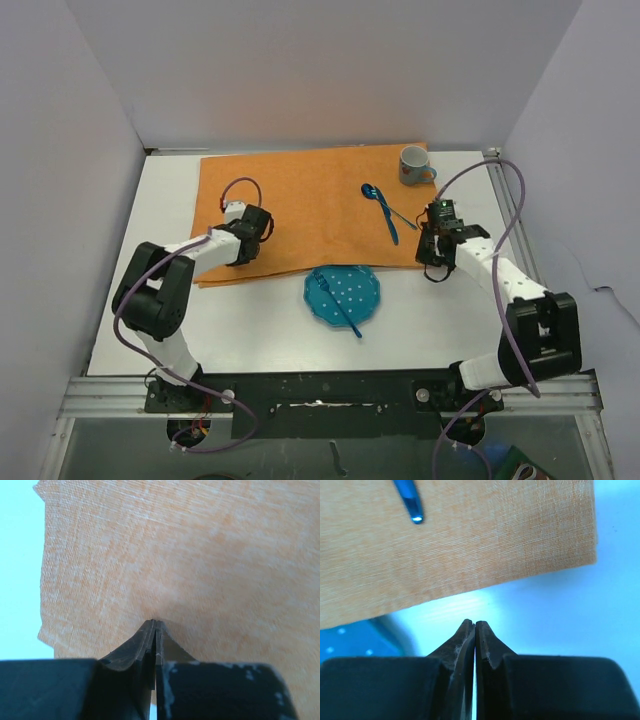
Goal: Set the dinner table for one person
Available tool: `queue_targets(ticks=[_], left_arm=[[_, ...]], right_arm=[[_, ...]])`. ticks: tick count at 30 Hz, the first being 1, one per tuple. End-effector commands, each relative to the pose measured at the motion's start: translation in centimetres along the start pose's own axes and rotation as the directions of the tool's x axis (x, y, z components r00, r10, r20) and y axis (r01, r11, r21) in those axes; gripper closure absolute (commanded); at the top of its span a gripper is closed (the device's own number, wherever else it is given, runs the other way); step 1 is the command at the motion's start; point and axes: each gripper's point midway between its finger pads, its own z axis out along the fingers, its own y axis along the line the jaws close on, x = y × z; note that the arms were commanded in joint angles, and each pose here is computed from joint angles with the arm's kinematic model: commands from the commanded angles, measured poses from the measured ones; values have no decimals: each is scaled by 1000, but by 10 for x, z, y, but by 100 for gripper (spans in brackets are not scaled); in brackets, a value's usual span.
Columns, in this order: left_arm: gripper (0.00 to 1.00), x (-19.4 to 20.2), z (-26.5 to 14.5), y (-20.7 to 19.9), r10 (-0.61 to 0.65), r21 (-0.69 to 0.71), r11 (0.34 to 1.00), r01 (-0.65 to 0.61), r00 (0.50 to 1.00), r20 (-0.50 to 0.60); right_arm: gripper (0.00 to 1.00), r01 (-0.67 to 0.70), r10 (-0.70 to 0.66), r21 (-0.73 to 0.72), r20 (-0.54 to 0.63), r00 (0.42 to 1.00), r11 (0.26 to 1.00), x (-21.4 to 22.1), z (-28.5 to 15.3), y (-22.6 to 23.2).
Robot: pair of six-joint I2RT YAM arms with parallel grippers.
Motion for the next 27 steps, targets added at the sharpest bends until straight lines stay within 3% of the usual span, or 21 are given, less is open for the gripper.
queue_targets(ticks=[1,5,12,14,17,19,27], left_arm=[[99,-25,-53,-17,-9,88,996,3,998,68],[99,-28,-95,-44,28,185,982,-41,997,71],[98,24,-130,-68,157,250,955,-157,987,18],[97,38,-134,-69,186,257,949,-182,982,7],[96,58,-138,-73,214,281,939,-200,977,-20],[94,69,-140,-75,218,304,932,-198,975,-34],[86,95,-140,-94,235,407,896,-178,967,-94]], right_arm=[[100,26,-18,-123,66,998,992,-20,-46,23],[100,61,-52,-155,59,997,986,-15,-54,36],[100,115,-118,-221,-3,993,969,22,-45,61],[90,126,-136,-245,-25,990,961,32,-41,67],[64,145,-167,-295,-50,985,944,45,-35,80],[55,157,-190,-316,-76,979,936,57,-29,86],[52,202,-261,-335,-142,955,920,81,-9,101]])
